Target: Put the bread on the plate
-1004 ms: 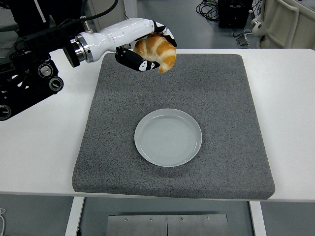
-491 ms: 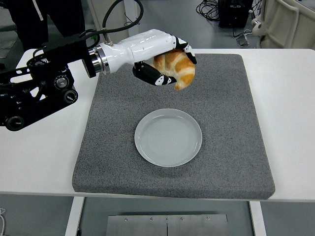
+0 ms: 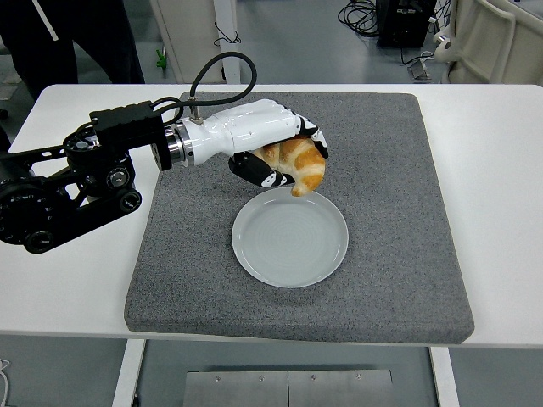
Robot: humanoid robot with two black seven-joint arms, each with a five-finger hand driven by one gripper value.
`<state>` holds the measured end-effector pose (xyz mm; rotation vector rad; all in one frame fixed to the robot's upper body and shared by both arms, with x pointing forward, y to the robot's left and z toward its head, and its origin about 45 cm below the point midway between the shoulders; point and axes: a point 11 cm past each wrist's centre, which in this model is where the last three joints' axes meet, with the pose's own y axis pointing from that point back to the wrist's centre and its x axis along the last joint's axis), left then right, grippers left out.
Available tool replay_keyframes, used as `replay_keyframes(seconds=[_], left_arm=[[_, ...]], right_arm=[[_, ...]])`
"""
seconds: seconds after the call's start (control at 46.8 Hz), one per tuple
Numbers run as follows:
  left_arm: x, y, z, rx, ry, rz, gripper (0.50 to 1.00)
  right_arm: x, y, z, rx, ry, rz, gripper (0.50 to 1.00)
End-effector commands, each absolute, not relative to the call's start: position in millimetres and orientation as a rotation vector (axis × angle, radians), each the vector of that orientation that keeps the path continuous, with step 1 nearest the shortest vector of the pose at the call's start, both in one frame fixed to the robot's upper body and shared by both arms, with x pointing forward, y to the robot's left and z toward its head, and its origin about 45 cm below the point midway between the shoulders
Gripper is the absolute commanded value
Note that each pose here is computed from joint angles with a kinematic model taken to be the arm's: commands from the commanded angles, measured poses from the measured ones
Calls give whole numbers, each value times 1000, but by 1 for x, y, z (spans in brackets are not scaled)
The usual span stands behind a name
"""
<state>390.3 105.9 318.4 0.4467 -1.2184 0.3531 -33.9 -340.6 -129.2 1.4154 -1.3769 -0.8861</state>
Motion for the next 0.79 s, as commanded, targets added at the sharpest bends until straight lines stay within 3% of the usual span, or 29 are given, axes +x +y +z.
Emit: replay_keyframes(seconds=[0.0, 0.769], left_arm=[[387, 102, 311, 447, -1207, 339, 578], [379, 97, 255, 512, -1155, 293, 581]], right_arm=[[-34, -341, -129, 1416, -1377, -886, 1000], [-34, -341, -129, 1416, -1377, -886, 1000]])
